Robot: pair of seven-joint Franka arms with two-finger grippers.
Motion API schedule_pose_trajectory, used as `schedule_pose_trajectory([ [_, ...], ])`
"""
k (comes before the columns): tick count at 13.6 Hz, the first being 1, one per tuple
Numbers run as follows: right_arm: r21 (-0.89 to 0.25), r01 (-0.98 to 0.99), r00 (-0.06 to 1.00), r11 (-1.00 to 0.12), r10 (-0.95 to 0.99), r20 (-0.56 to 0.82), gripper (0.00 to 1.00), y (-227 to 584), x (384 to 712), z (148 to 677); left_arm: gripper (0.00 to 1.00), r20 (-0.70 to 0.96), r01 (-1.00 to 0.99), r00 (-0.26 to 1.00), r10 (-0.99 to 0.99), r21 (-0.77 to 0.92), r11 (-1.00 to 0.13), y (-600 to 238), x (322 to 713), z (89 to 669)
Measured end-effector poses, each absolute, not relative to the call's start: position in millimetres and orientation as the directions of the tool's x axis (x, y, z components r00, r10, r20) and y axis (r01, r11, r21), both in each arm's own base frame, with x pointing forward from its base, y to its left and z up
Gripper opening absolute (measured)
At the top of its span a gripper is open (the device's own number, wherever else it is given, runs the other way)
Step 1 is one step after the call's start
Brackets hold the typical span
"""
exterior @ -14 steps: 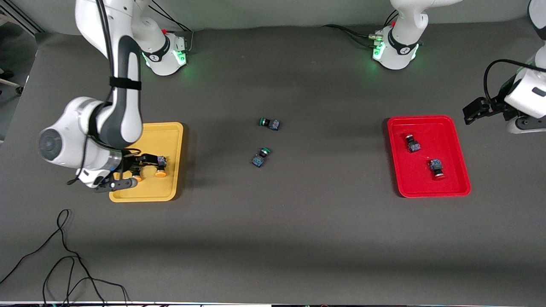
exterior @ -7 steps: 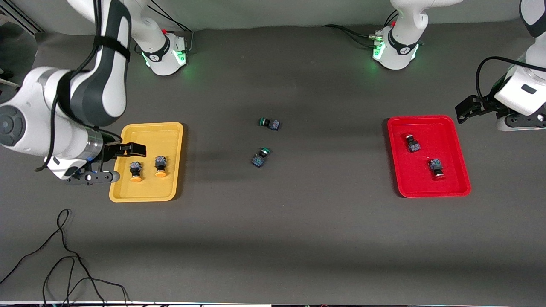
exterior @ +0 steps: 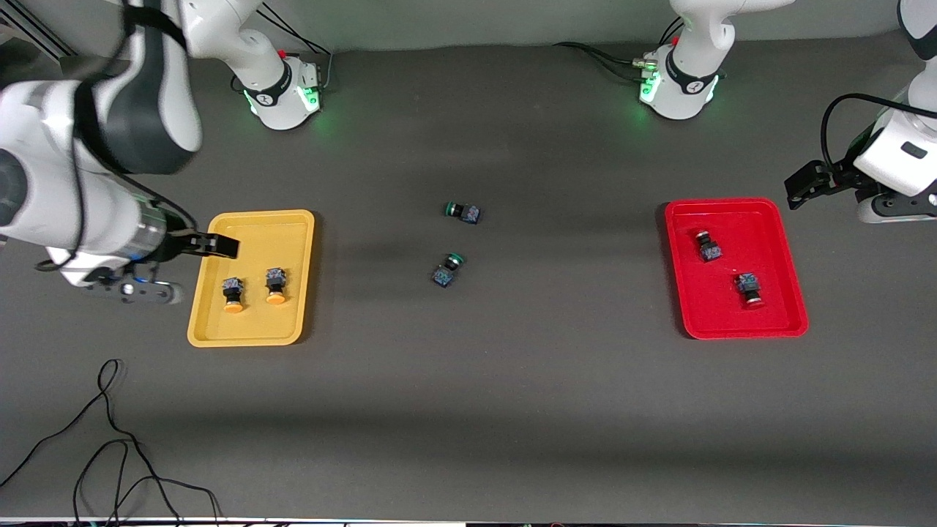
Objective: Place red and yellow buttons in trays
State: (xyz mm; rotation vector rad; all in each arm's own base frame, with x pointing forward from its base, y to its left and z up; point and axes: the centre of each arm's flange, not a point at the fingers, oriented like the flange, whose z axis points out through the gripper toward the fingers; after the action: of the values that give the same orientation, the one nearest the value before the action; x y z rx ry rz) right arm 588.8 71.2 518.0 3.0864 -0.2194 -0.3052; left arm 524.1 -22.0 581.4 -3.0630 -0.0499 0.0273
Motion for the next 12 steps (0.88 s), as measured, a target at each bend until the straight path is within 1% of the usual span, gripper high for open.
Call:
schedule_pose_trajectory([
  [2, -0.005, -0.160, 0.971, -0.987, -0.156, -0.179, 1.00, 42, 583, 539, 1.00, -0.029, 0.031, 0.999, 0.034, -0.078, -0.996, -22, 525, 578],
  [4, -0.032, -0.180, 0.972, -0.983, -0.173, -0.160, 1.00, 16, 574, 558, 1.00, -0.034, 0.031, 0.999, 0.034, -0.079, -0.996, -22, 525, 577],
  [8, -0.042, -0.226, 0.968, -0.973, -0.220, -0.119, 1.00, -24, 561, 583, 1.00, -0.043, 0.031, 0.998, 0.035, -0.079, -0.996, -22, 524, 576],
  [12, -0.044, -0.224, 0.971, -0.974, -0.219, -0.099, 1.00, -29, 556, 594, 1.00, -0.070, 0.033, 0.997, 0.038, -0.082, -0.996, -20, 521, 575],
])
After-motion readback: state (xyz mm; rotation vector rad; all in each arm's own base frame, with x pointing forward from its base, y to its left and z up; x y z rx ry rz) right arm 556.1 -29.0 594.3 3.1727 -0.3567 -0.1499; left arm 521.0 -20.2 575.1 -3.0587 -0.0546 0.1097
